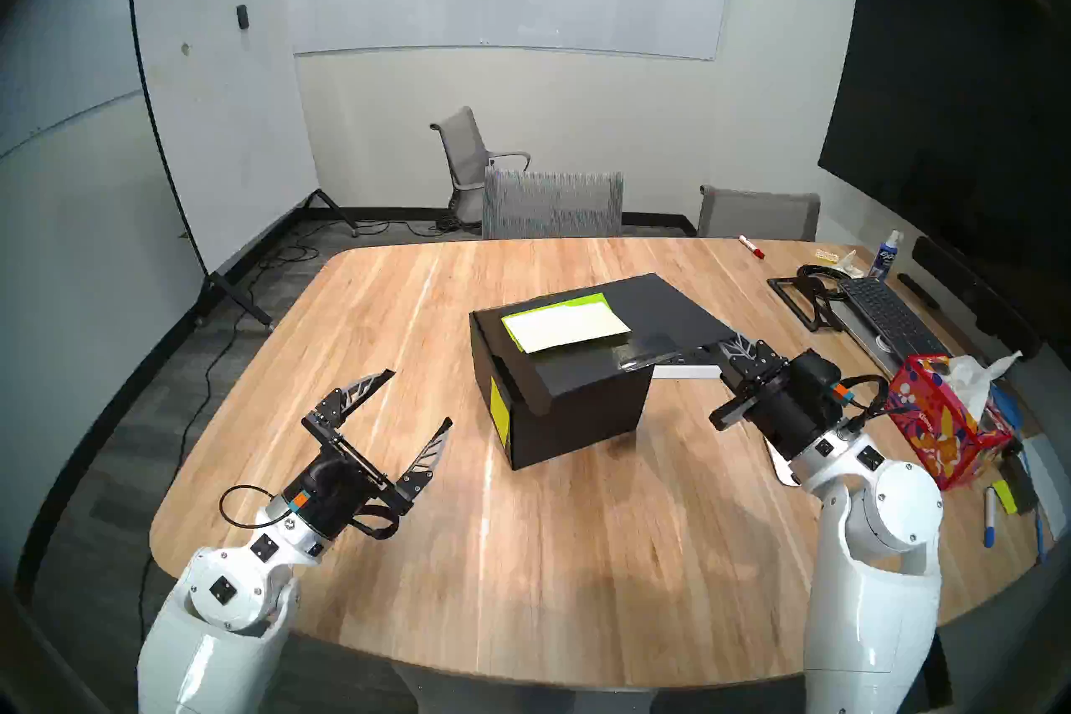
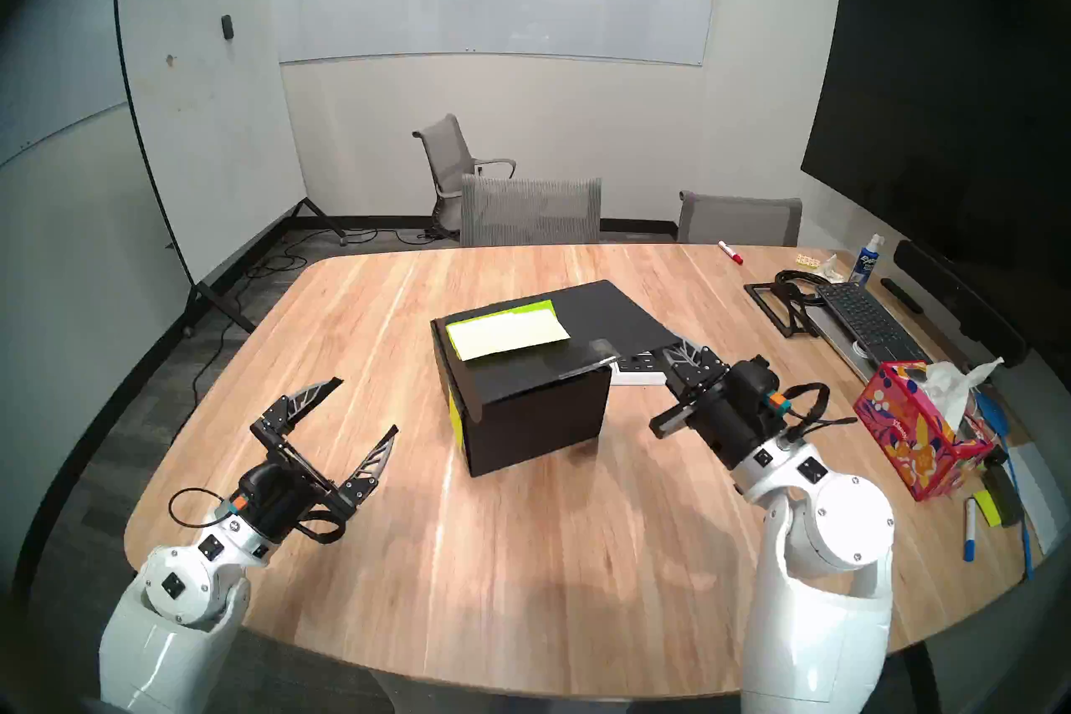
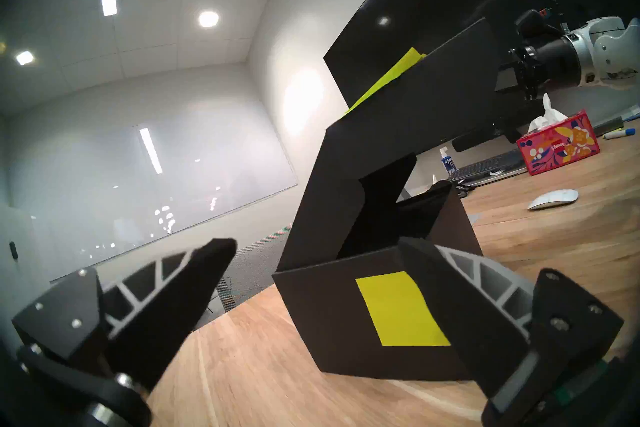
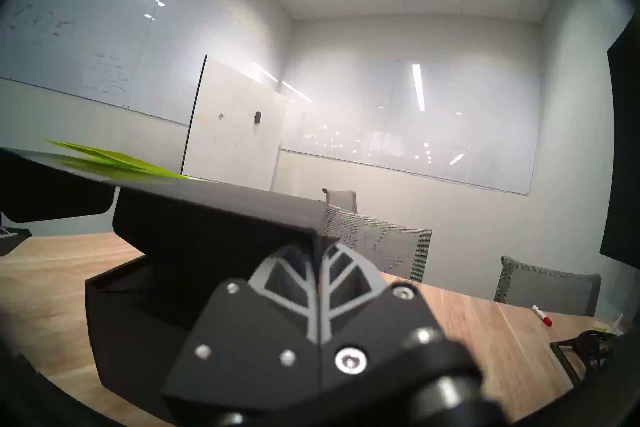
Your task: Open the box and place the mouse inside
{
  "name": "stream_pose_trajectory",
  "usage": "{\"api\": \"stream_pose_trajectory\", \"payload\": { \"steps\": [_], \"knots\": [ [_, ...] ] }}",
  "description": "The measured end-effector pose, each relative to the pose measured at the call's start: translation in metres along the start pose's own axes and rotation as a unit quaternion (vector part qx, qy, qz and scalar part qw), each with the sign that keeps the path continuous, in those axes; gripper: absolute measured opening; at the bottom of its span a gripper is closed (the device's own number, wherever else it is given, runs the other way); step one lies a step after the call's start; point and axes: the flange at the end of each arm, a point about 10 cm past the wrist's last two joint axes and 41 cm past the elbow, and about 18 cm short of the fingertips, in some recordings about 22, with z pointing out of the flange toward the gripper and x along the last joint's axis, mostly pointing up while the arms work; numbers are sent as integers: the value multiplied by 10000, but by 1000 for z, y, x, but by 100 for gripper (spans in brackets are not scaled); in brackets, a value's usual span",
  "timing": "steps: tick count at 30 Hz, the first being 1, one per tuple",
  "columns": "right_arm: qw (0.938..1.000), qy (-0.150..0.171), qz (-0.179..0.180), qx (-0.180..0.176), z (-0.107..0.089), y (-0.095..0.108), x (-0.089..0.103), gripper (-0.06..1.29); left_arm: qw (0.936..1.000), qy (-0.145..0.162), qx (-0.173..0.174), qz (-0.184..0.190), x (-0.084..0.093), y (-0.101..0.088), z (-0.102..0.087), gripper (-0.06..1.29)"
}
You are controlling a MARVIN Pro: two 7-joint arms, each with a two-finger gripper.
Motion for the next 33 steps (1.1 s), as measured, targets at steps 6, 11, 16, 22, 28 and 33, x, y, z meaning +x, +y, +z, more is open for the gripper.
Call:
{"api": "stream_pose_trajectory", "payload": {
  "steps": [6, 11, 16, 22, 28, 33],
  "knots": [
    [10000, 36, -60, 18, 4, 2, 4, -3, 10000, 0, 0, 0, 0, 0, 0, 127],
    [9999, 54, -76, 35, 9, 2, 8, -3, 10000, 0, 0, 0, 0, 0, 0, 127],
    [9999, 89, -80, 43, 15, 2, 13, -3, 10000, 0, 0, 0, 0, 0, 0, 127],
    [9999, 141, -83, 52, 21, 1, 18, -3, 10000, 0, 0, 0, 0, 0, 0, 127],
    [9997, 204, -100, 59, 26, -1, 21, -3, 10000, 0, 0, 0, 0, 0, 0, 127],
    [9996, 252, -113, 58, 29, -2, 24, -3, 10000, 0, 0, 0, 0, 0, 0, 127]
  ]
}}
